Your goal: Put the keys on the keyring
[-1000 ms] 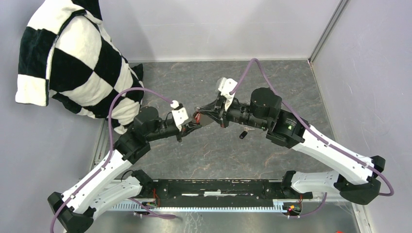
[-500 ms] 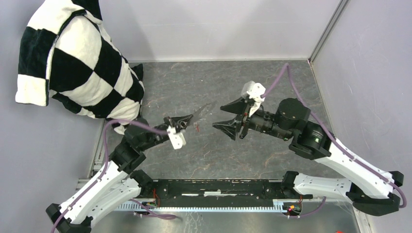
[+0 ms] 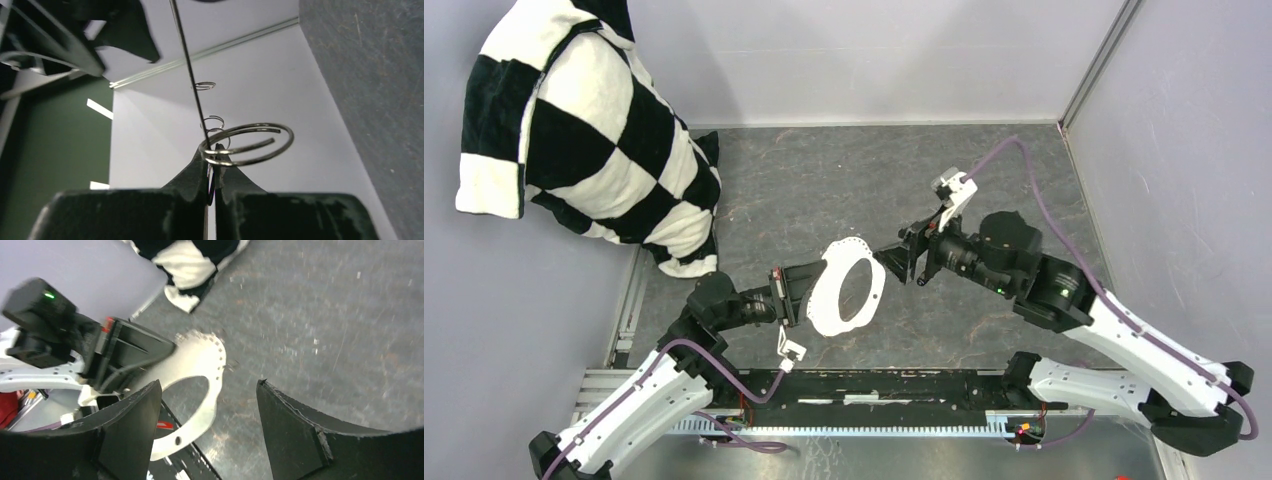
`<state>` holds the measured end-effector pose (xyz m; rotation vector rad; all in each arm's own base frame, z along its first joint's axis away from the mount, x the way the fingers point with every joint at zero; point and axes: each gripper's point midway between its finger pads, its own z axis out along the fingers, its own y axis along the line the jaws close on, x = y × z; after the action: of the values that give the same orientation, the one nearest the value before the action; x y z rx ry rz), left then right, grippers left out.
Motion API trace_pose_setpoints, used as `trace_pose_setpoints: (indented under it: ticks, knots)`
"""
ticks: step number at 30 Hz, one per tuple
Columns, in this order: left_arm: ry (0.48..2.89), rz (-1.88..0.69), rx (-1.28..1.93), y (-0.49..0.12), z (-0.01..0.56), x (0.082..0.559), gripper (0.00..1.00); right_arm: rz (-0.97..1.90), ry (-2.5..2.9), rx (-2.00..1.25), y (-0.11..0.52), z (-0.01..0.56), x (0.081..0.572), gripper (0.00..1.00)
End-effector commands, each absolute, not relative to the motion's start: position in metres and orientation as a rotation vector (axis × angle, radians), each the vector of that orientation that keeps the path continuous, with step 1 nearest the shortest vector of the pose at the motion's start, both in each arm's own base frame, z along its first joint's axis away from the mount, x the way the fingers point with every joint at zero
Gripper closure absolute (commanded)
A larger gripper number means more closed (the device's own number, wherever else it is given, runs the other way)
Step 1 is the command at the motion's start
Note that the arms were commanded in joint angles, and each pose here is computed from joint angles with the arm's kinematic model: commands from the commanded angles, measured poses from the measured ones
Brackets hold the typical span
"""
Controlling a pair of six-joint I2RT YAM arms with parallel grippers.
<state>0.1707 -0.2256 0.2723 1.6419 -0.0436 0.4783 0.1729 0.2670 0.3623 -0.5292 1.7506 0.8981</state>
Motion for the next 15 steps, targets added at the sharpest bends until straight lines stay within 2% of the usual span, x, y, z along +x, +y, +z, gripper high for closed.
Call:
trace_pose_setpoints:
  ticks: [1,9,15]
  knots:
    - [-0.473,0.814,1.506,-0.230,0.323,0.146,0.98,1.041,1.847,-0.433,0.283,0.329,0.176,0.25]
    - [-0.463,0.827,1.522,-0.223,0.324,0.141,0.98,1.395,1.762,-0.318,0.306,0.325,0.174,0.30]
    - [-0.435,0.835,1.546,-0.219,0.317,0.143,0.98,1.616,1.694,-0.268,0.320,0.325,0.163,0.44]
